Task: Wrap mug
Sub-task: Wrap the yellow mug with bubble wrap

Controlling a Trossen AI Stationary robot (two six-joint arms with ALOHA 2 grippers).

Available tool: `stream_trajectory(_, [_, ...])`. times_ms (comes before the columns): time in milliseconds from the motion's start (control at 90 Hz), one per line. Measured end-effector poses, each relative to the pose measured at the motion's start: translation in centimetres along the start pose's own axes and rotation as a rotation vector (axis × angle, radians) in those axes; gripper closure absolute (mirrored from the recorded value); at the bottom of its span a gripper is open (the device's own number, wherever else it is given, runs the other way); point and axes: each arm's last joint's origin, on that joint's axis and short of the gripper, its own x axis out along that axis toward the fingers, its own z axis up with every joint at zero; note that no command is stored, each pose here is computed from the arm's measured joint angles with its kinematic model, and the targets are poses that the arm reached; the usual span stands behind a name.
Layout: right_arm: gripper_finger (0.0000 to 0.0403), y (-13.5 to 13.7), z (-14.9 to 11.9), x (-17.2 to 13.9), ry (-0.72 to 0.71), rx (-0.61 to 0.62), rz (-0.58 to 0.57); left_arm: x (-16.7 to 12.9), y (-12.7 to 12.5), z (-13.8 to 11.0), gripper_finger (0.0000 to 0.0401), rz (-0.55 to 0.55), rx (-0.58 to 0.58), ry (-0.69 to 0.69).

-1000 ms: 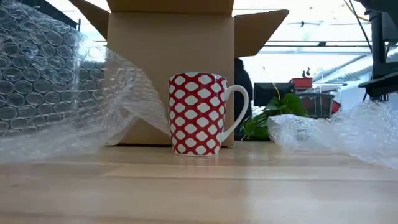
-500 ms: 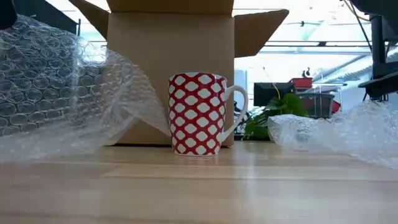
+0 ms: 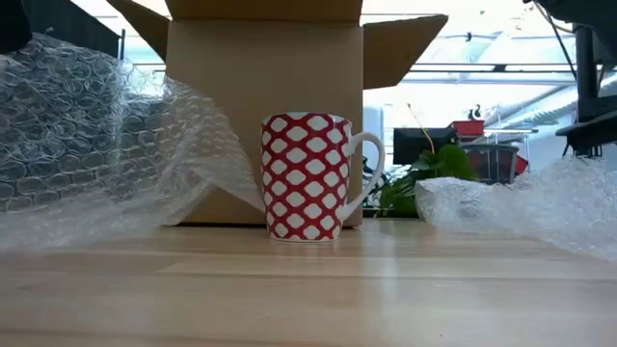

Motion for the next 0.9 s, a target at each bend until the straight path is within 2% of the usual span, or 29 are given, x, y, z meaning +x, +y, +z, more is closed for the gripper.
stream_trajectory(211, [0.0211, -0.2, 0.2, 0.0, -0.004, 0.001, -0.003, 1.5, 0.6, 0.2, 0.0203, 0.043, 0.08, 0.004])
stream_trajectory(489, [0.0211, -0.1, 0.2, 0.0, -0.004, 0.0, -0.003, 2.6, 1.9, 1.0, 0.0203, 0.104, 0.069, -0.003])
stream_trajectory(644, [0.0211, -0.1, 0.2, 0.0, -0.004, 0.0, -0.002, 1.7, 1.5, 1.0, 0.0203, 0.091, 0.067, -0.027])
stream_trajectory(778, [0.0211, -0.1, 0.2, 0.0, -0.007, -0.001, 0.0, 0.2, 1.1, 0.9, 0.0203, 0.13, 0.05, -0.091])
stream_trajectory(900, [0.0211, -0.1, 0.2, 0.0, -0.007, -0.002, 0.0, 0.0, 0.9, 0.8, 0.0203, 0.14, 0.052, -0.108])
